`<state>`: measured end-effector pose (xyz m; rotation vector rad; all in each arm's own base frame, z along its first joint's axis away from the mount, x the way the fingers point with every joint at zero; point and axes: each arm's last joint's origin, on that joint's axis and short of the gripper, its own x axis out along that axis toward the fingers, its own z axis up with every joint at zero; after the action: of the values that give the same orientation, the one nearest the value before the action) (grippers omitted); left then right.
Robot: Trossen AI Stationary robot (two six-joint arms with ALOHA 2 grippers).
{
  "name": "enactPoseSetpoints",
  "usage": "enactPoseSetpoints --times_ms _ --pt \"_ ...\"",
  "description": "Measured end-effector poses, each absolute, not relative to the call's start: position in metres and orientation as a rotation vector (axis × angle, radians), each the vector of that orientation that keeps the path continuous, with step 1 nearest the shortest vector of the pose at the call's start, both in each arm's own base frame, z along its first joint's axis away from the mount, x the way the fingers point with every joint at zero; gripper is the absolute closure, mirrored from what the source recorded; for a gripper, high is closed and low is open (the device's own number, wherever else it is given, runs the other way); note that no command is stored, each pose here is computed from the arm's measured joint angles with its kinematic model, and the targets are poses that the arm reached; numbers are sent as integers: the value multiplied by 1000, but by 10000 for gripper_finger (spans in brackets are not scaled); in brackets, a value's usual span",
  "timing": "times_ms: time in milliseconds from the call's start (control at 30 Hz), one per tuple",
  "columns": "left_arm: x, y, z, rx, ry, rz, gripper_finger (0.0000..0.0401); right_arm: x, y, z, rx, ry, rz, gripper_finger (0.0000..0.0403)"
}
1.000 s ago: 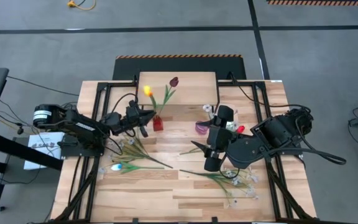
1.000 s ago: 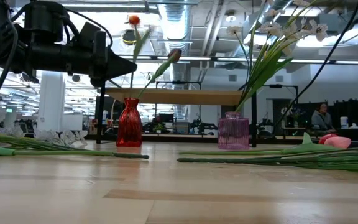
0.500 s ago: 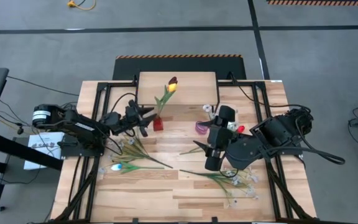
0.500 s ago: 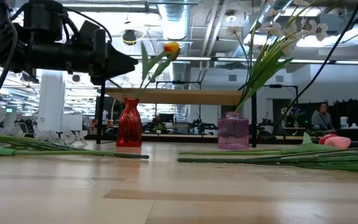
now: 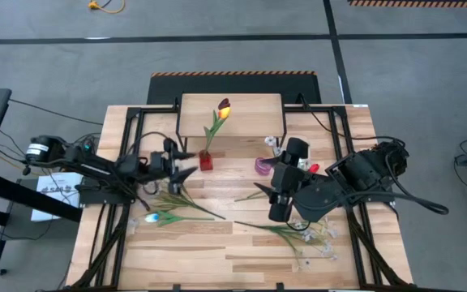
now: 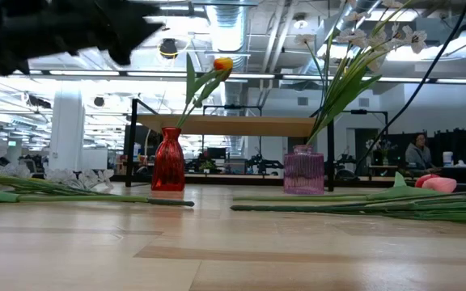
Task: Pick and place flowers into a vace then onto a shelf
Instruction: Put the pink tulip into the pink vase
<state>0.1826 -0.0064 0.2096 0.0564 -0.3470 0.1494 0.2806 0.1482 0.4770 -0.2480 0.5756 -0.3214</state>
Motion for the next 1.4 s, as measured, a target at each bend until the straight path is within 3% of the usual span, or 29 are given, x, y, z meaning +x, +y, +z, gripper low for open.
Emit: enactPoseSetpoints --times_ms 167,333,533,767,1400 --pt "184 -29 219 55 -341 -22 207 277 146 473 -282 625 -329 143" --pt "207 -50 226 93 -121 -106 207 275 144 471 -284 651 -340 143" --pt "233 -59 220 145 173 -26 207 271 144 468 -266 678 -352 143" --pt "263 -57 189 117 365 -34 207 268 144 464 -205 741 -317 143" --pt "340 -60 123 106 558 15 207 265 148 463 -207 760 -283 143"
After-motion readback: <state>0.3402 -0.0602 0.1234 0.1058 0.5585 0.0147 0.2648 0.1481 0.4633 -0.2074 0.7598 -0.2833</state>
